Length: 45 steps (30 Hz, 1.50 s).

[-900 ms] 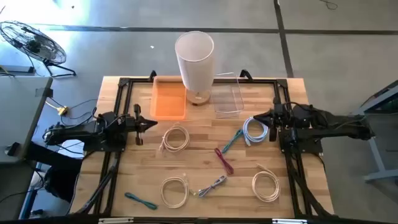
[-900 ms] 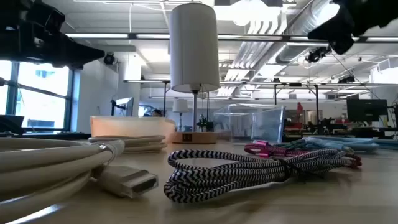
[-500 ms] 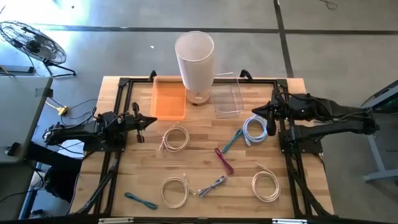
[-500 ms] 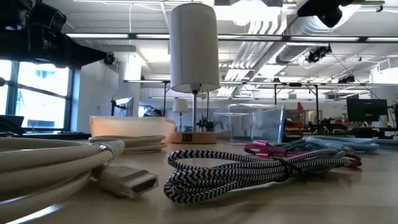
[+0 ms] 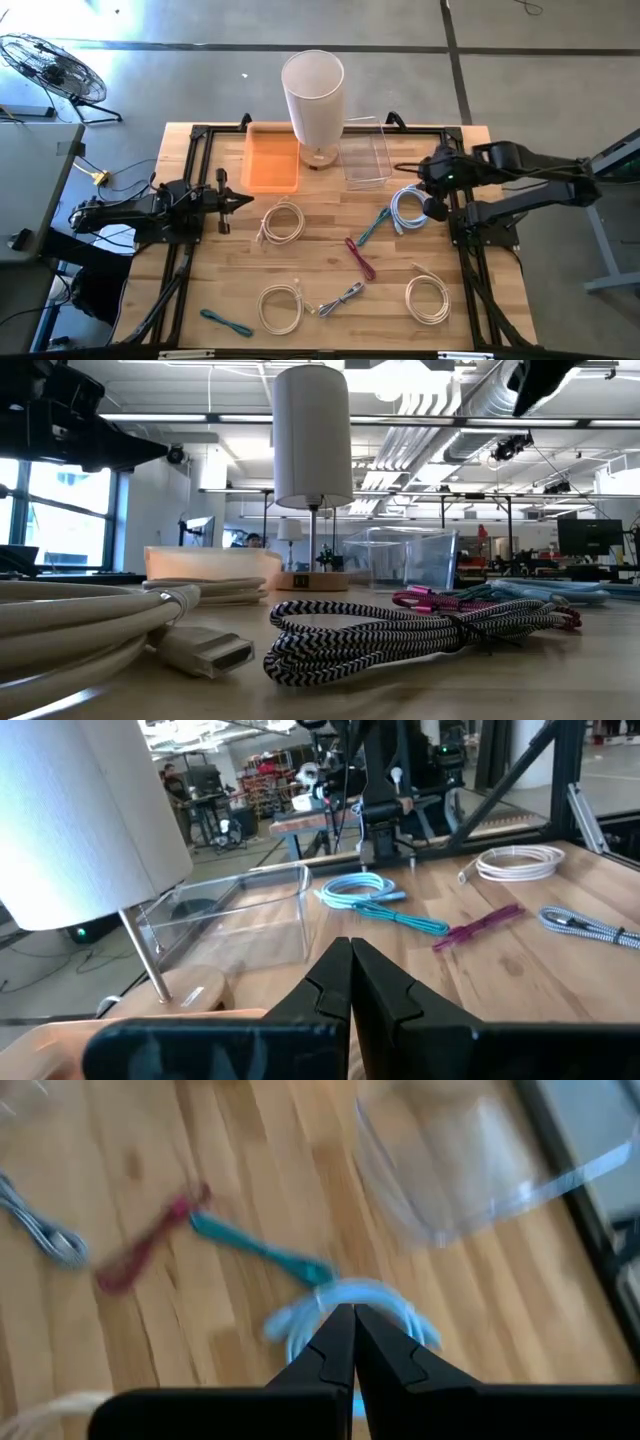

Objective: Pick & Place USB Port
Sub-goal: Put the blue HDMI cable into the orange bin

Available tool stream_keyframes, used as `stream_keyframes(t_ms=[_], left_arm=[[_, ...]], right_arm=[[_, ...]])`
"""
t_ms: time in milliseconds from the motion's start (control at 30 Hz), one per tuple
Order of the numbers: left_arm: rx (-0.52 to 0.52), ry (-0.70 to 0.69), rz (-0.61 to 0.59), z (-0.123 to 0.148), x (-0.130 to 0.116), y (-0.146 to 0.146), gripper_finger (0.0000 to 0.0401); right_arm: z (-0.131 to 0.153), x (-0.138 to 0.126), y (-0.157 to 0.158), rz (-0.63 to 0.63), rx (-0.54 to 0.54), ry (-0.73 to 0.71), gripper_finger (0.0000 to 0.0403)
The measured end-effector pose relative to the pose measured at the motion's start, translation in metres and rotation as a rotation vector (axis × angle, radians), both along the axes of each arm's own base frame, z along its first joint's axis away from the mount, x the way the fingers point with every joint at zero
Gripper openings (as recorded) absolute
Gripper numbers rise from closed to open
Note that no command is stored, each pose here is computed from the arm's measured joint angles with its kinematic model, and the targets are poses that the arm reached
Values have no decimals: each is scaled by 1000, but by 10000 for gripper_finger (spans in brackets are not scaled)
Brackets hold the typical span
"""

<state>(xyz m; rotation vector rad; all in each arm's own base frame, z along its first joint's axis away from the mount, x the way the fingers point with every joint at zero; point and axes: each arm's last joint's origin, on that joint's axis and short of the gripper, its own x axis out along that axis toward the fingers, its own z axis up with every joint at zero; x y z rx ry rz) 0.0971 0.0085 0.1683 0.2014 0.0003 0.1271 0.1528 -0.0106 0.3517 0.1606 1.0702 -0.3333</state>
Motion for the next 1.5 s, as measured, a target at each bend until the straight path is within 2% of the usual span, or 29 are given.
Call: stream_keyframes(t_ms=[133, 300, 500, 633, 767, 1000, 1100, 1200, 1367, 1500], left_arm=[[0, 0, 3, 0, 0, 0, 0], [-7, -1, 4, 0, 0, 0, 2], [-55, -7, 3, 0, 0, 0, 32], [-57, -8, 3, 0, 0, 0, 51], [-52, -5, -16, 0, 0, 0, 59], [-52, 0, -42, -1, 0, -1, 60], [-52, 0, -42, -1, 0, -1, 60], [-51, 0, -42, -1, 0, -1, 60], [-49, 1, -41, -1, 0, -1, 60], [-49, 1, -41, -1, 0, -1, 60]], right_arm=[[-8, 5, 0, -68, 34, 90, 28], [-12, 12, 0, -80, 63, 113, 91], [-18, 17, 0, -91, 74, 140, 177], [-42, 16, 2, -49, 117, 226, 208], [-80, 17, 4, 14, 180, 293, 214], [-149, 20, 9, 123, 315, 229, 213], [-168, 16, 9, 125, 321, 230, 212], [-181, 11, 8, 111, 292, 251, 210], [-179, 14, 6, 70, 238, 235, 209], [-179, 14, 6, 62, 237, 236, 209]])
